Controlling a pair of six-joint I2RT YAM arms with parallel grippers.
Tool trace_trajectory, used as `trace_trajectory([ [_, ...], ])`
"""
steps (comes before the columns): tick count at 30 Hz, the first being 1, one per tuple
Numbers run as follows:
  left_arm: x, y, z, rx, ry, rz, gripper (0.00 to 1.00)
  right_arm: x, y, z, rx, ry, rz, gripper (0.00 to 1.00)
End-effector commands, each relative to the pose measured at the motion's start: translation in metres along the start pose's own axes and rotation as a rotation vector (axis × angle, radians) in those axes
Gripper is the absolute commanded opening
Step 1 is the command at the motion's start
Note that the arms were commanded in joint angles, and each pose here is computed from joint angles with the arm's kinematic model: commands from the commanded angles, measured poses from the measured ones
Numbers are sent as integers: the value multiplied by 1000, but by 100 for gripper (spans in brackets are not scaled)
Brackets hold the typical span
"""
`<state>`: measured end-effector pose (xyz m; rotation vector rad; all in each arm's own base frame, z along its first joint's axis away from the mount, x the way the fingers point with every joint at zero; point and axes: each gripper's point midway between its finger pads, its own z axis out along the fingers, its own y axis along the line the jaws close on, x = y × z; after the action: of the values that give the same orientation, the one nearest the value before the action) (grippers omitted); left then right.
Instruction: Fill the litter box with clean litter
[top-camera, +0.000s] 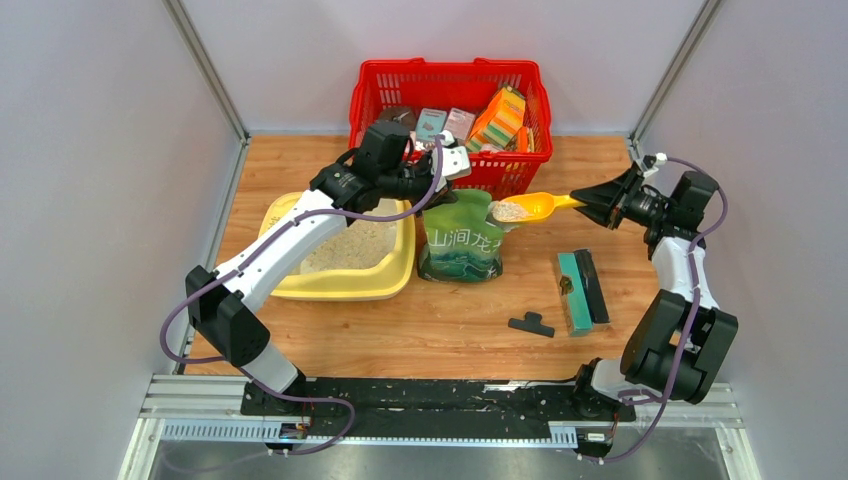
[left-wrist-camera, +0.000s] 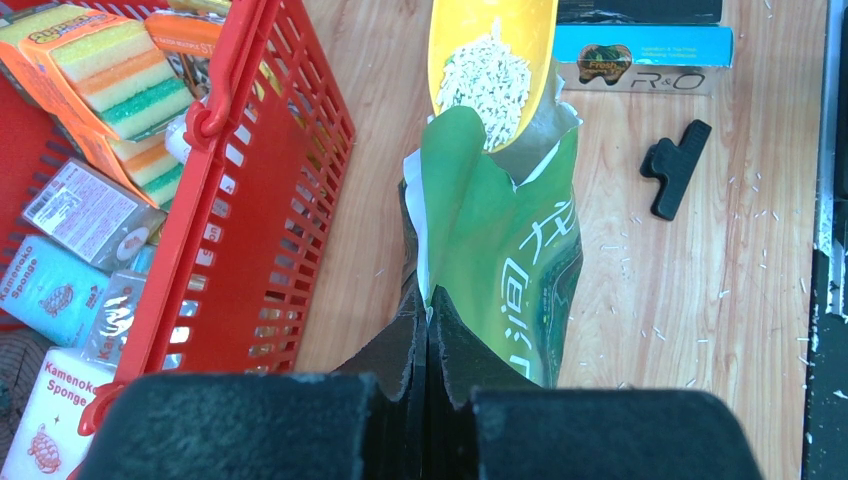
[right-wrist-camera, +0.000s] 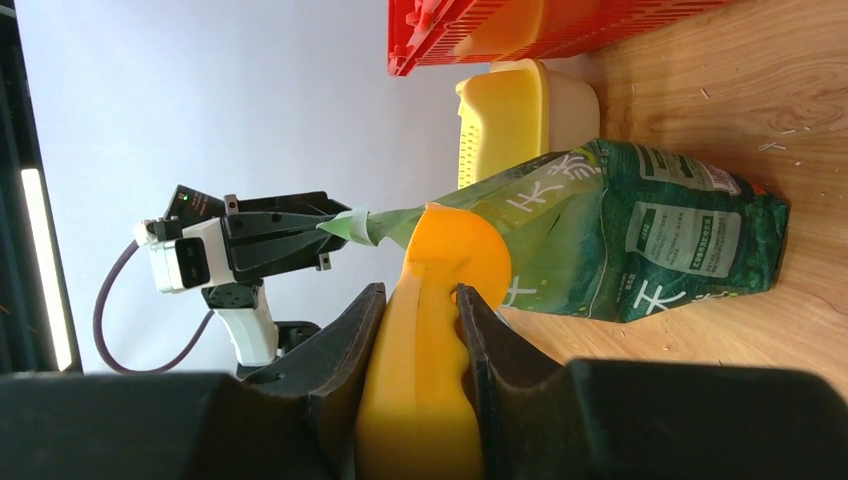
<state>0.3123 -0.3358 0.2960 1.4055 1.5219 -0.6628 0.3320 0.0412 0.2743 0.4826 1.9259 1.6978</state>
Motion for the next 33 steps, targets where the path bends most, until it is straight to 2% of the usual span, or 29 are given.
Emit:
trace_trajectory([
  [1, -58, 20, -36, -107, -133, 121, 1, -5, 23, -3, -23, -19, -75, 0],
  [33, -44, 58, -13, -209, -57, 89, 2, -14, 41, -7, -56, -6, -51, 0],
])
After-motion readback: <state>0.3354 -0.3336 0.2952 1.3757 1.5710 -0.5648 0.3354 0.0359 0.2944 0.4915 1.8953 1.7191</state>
